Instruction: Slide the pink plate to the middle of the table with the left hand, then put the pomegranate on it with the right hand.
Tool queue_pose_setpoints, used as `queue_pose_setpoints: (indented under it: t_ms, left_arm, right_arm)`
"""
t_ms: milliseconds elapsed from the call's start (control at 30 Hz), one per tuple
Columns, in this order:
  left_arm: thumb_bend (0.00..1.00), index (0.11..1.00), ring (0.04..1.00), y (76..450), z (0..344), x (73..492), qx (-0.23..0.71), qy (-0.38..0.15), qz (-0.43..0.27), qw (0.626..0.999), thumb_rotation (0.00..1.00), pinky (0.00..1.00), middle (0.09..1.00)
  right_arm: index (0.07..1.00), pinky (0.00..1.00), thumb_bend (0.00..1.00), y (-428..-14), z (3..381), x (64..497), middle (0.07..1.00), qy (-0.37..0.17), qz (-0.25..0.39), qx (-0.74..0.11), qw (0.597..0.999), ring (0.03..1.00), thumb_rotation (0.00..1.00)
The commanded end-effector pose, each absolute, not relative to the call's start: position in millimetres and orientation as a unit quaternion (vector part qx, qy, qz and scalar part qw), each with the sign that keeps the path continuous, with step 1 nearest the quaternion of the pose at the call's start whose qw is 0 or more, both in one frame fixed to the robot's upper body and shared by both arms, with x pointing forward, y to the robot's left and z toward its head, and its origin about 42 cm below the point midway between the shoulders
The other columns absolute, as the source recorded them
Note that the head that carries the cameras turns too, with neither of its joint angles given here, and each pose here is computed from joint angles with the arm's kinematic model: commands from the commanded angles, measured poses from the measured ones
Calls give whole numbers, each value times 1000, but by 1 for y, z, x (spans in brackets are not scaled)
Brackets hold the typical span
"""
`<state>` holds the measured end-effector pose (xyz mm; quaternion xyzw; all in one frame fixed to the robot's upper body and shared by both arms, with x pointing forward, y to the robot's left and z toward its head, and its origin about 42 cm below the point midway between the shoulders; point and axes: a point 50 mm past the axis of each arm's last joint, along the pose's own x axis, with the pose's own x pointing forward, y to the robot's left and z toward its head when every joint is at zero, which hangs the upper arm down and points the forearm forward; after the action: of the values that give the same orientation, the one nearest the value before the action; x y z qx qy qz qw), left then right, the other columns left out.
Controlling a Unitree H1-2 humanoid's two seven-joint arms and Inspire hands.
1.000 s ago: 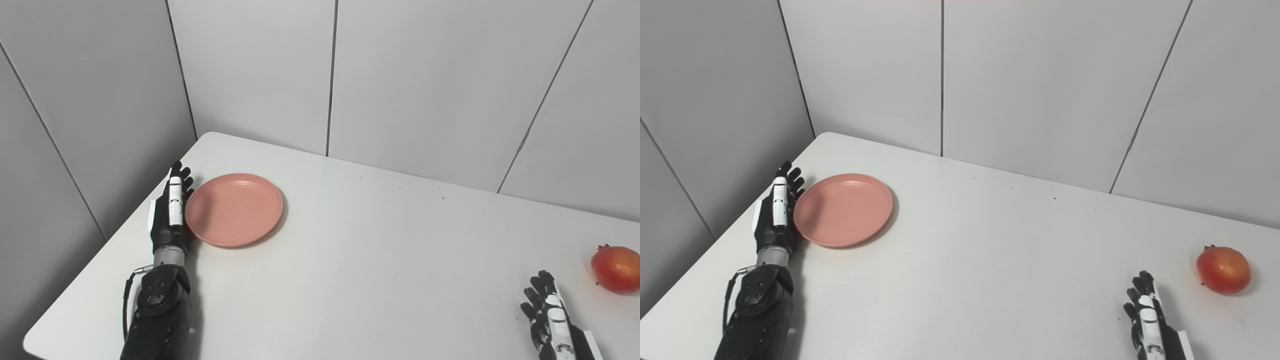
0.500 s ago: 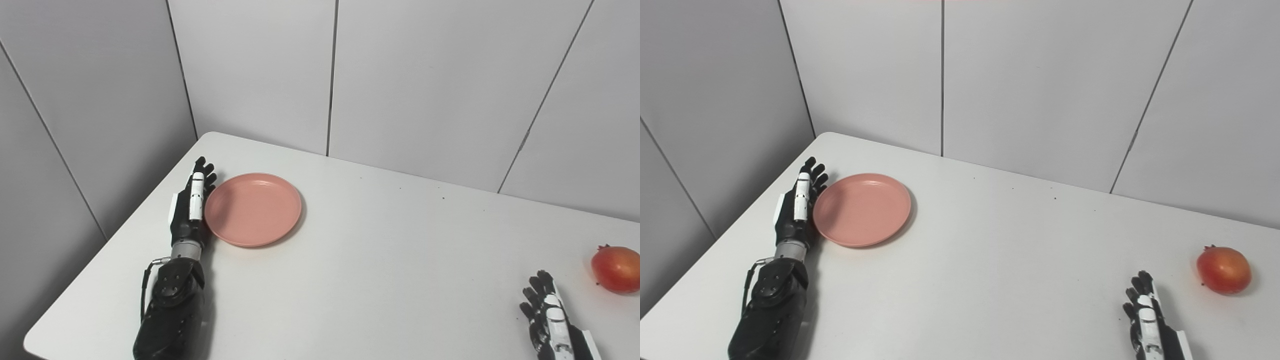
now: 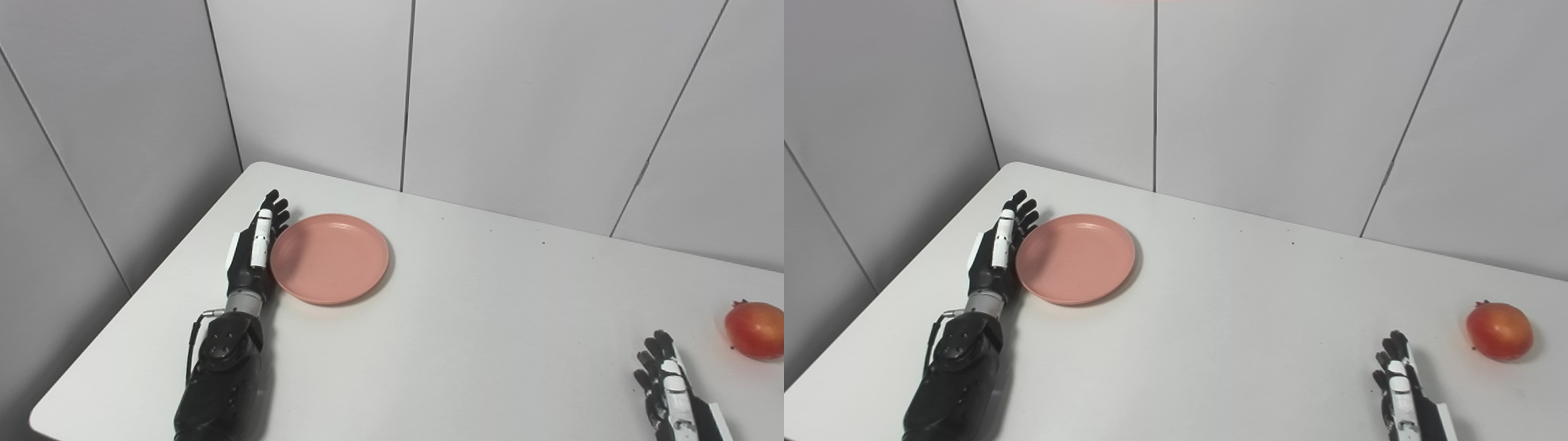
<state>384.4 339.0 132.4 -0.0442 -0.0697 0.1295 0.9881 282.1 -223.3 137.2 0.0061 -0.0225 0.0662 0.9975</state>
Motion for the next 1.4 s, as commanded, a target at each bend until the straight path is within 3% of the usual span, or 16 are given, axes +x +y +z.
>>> queue_pose_setpoints:
  t_ms: [0,900,1367]
  left_arm:
    - [419,916,936,326,137,389,-43,-77,109,990,1000,936,928]
    - [377,913,926,275,128,384,-30,-43,32,998,1000,928,930]
    - [407,913,928,247,128,383,-20,-42,-22,999,1000,934,933]
  right_arm:
    - [1000,1000,172,-221,151,284,1000,-53,68,5,996,1000,1000]
    - [1000,1000,232,-211,142,285,1000,-59,69,-8,996,990,1000]
    - [1000,1000,248,-204,142,286,1000,-60,70,-4,996,985,1000]
